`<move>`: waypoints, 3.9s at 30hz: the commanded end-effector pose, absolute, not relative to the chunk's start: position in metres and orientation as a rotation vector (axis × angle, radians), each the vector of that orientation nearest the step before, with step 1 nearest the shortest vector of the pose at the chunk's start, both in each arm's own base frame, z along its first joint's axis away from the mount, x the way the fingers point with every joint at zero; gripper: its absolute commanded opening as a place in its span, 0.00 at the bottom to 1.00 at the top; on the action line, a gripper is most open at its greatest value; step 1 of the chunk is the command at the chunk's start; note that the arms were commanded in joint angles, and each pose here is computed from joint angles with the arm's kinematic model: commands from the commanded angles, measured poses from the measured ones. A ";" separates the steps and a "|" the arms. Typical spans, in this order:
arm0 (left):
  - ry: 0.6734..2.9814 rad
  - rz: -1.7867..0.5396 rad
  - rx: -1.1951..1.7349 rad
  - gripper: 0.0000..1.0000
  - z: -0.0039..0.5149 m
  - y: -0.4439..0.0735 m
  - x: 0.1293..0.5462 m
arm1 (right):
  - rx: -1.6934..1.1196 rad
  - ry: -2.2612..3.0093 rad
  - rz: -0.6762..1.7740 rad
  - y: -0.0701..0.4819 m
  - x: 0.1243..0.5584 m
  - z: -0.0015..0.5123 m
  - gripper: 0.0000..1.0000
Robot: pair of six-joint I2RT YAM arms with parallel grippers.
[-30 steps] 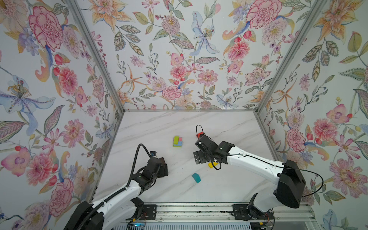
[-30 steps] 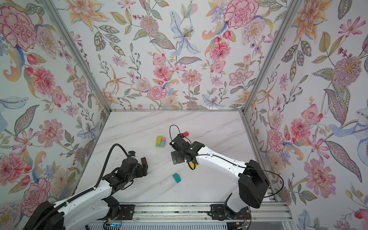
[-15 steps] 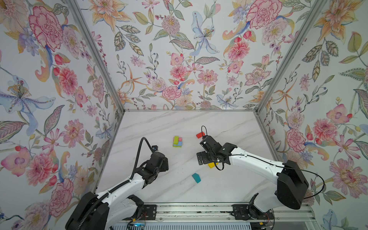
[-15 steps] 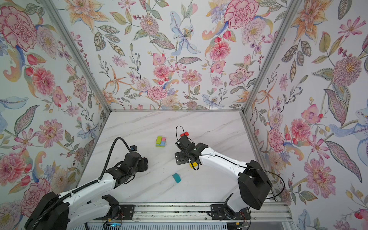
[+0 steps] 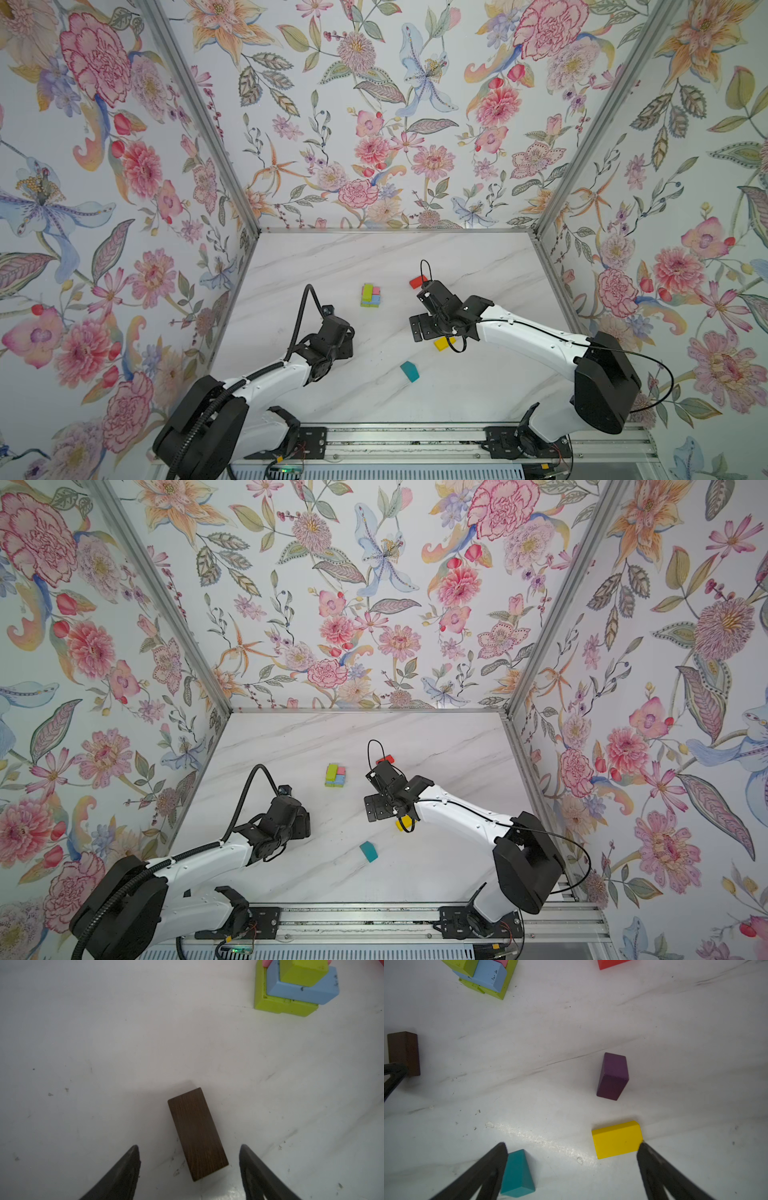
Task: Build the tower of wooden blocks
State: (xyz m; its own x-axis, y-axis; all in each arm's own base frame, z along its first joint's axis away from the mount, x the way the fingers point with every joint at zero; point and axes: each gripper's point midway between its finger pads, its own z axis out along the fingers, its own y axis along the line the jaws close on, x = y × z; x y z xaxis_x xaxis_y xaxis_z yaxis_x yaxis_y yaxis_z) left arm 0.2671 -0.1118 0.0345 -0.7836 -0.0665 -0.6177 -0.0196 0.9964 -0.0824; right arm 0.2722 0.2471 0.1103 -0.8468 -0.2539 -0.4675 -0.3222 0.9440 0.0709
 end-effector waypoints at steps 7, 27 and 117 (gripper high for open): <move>2.466 -0.100 -0.033 0.72 0.035 -0.123 0.281 | -0.403 2.622 0.207 0.235 0.272 0.115 0.99; 2.487 -0.186 0.004 0.58 0.028 -0.155 0.285 | -0.371 2.633 0.202 0.217 0.268 0.111 0.99; 2.286 -0.273 -0.263 0.99 0.054 -0.073 0.233 | -0.356 2.783 0.212 0.432 0.262 0.030 0.50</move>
State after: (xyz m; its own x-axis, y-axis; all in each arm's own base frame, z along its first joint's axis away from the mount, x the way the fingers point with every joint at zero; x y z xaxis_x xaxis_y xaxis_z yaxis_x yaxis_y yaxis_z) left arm 0.2338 -0.0744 0.0583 -0.6529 -0.2741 -0.7061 -0.1020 0.9555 -0.2766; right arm 0.2565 0.4394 0.0337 -0.9089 -0.2317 -0.3468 -0.2918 0.9473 0.1319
